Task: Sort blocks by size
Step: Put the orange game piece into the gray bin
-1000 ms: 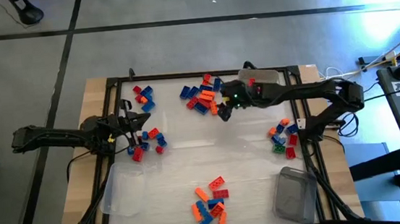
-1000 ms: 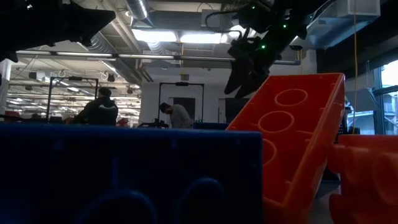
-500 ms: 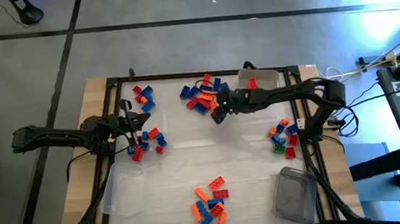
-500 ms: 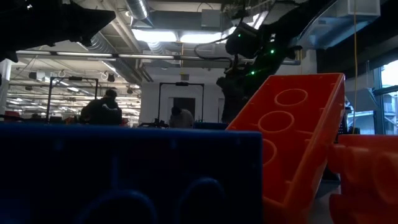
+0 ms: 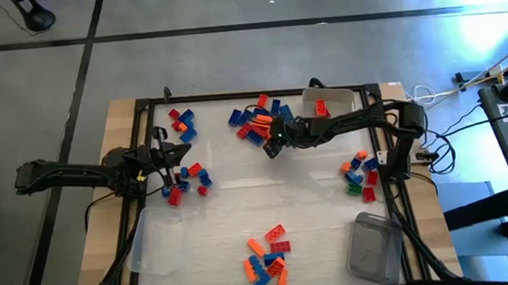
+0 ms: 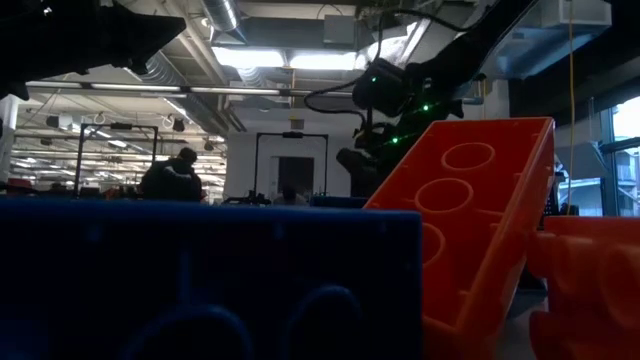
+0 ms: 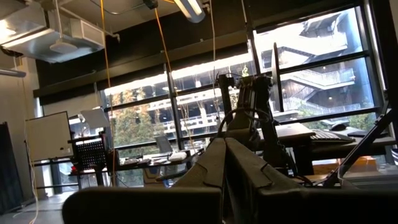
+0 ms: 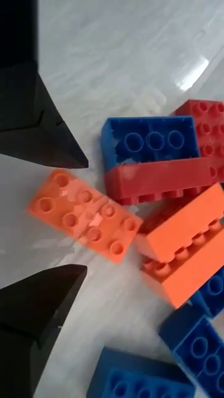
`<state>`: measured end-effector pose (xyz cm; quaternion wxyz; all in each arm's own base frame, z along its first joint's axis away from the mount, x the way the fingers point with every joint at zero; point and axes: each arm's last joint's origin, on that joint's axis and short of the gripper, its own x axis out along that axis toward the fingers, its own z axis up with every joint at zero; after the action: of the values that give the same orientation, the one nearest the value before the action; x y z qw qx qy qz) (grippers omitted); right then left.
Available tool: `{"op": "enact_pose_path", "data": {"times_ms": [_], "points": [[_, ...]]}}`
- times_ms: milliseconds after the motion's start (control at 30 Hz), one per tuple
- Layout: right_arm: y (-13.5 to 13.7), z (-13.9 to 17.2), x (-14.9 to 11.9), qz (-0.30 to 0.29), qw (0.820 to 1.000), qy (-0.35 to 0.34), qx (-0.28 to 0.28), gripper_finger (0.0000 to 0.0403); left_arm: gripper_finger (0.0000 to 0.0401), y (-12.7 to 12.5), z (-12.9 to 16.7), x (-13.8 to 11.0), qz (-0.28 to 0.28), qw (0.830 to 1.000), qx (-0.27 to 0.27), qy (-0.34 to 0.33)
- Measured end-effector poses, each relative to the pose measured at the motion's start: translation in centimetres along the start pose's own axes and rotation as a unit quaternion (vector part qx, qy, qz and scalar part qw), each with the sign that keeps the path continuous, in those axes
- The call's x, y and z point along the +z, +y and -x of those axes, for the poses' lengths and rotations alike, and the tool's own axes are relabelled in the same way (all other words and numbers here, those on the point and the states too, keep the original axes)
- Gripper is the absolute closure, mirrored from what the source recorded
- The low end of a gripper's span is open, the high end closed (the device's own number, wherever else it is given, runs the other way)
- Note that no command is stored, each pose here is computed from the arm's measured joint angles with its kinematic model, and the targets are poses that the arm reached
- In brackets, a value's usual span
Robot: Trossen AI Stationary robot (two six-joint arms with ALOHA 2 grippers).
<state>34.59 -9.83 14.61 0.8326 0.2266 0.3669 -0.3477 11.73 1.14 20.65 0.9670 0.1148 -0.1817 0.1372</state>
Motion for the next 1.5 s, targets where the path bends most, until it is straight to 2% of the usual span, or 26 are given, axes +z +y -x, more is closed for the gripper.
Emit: {"op": "enact_pose_path", "data": {"times_ms": [300, 800, 933, 1233, 1367, 1500], "points": [[0.1, -1.9, -0.8, 0.001, 1.000, 0.003, -0.001, 0.0139, 0.0401, 0.0, 0.0, 0.0, 0.000, 1.000, 0.000, 0.000], [-0.1, -1.9, -0.9, 0.030, 0.999, 0.006, -0.017, 0.0141, 0.0401, 0.0, 0.0, 0.0, 0.000, 1.000, 0.000, 0.000], [-0.1, -1.9, -1.0, 0.031, 0.999, 0.009, -0.019, 0.0166, 0.0401, 0.0, 0.0, 0.0, 0.000, 1.000, 0.000, 0.000], [-0.3, -1.8, -1.3, 0.047, 0.998, 0.023, -0.033, 0.0262, 0.0401, 0.0, 0.0, 0.0, 0.000, 1.000, 0.000, 0.000], [-0.3, -1.8, -1.2, 0.051, 0.998, 0.024, -0.033, 0.0262, 0.0401, 0.0, 0.0, 0.0, 0.000, 1.000, 0.000, 0.000], [-0.4, -1.7, -1.3, 0.054, 0.997, 0.030, -0.037, 0.0241, 0.0401, 0.0, 0.0, 0.0, 0.000, 1.000, 0.000, 0.000]]}}
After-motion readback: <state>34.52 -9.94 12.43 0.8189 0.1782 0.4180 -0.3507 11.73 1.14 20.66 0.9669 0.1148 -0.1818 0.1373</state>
